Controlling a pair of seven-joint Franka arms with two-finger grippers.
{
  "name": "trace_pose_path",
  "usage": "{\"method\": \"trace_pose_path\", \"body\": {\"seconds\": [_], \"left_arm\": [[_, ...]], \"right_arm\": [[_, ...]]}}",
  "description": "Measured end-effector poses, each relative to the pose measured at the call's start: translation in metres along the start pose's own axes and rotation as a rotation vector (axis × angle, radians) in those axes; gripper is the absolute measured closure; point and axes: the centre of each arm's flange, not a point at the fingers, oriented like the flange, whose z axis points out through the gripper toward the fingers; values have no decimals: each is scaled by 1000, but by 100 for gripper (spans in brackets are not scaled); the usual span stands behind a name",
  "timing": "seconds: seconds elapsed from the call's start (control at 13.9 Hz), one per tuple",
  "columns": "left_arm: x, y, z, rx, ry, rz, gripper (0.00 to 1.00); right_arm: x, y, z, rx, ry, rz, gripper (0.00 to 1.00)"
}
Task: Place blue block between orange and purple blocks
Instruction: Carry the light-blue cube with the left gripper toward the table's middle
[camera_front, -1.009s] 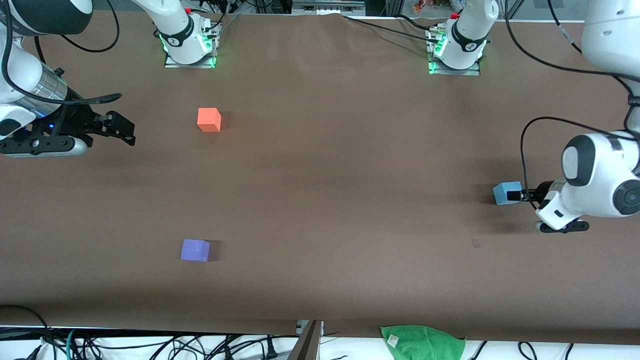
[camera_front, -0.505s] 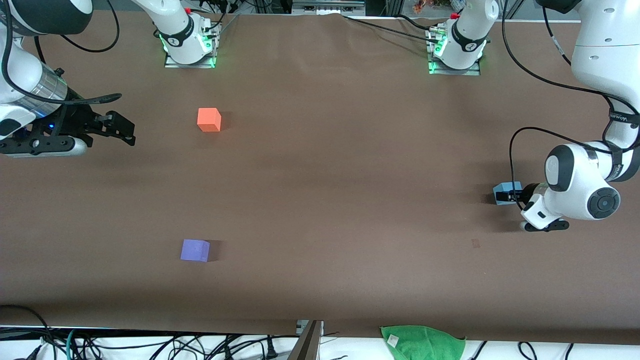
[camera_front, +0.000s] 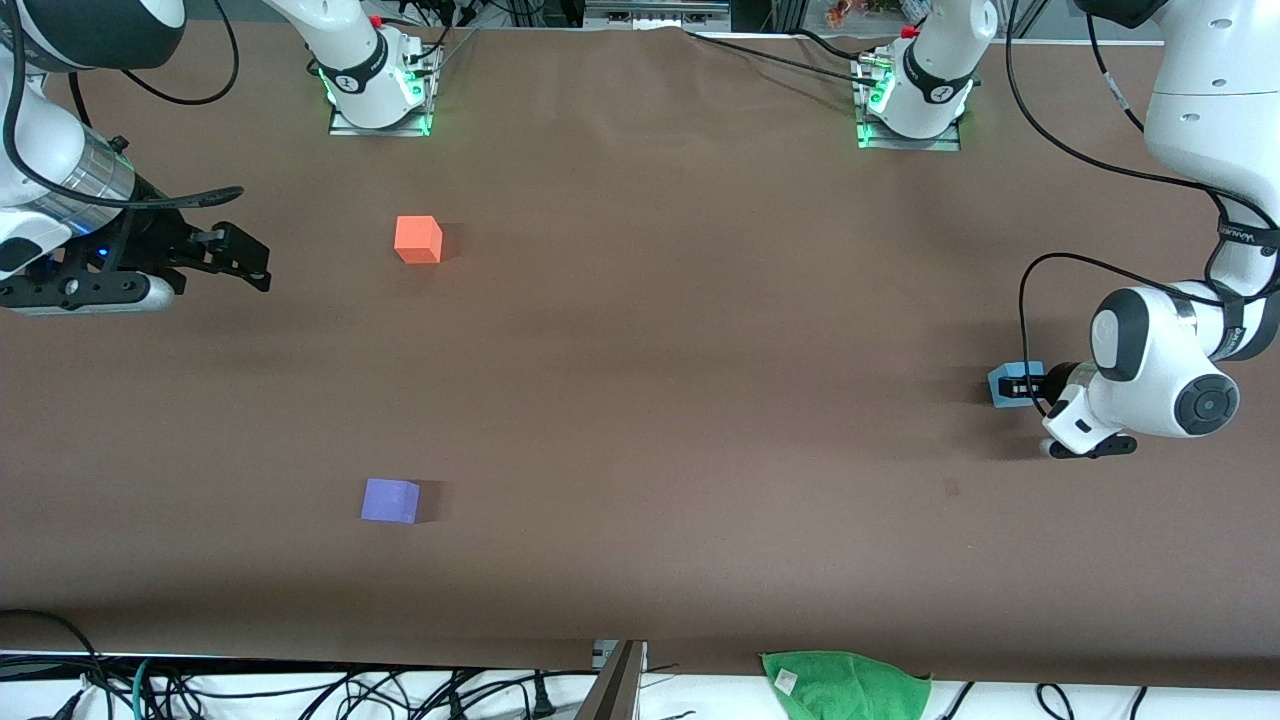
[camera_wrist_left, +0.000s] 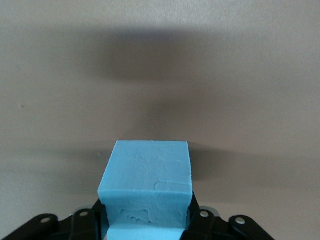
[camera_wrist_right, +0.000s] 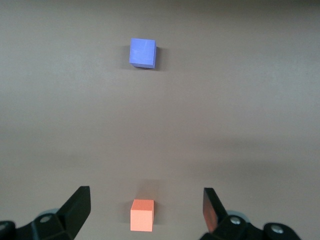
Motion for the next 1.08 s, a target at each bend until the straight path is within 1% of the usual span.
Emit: {"method": "trace_pose_path", "body": {"seconds": [0.07, 0.22, 0.43, 0.58, 0.72, 0.94, 1.08], "left_arm": [[-1, 2, -2, -1, -10, 2, 42], [-2, 13, -23, -2, -12, 14, 42], [-11, 48, -89, 5, -14, 48, 42], [-21, 86, -125, 14, -18, 69, 42], [-29, 130, -148, 17, -4, 93, 42], [-44, 201, -170, 4, 27, 118, 42], [-62, 258, -171, 8, 32, 98, 42]], "right_arm": [[0, 0, 0, 0, 0, 0, 0], [0, 0, 0, 0, 0, 0, 0], [0, 0, 0, 0, 0, 0, 0], [0, 0, 0, 0, 0, 0, 0], [0, 0, 0, 0, 0, 0, 0], [0, 0, 0, 0, 0, 0, 0], [0, 0, 0, 0, 0, 0, 0]]}}
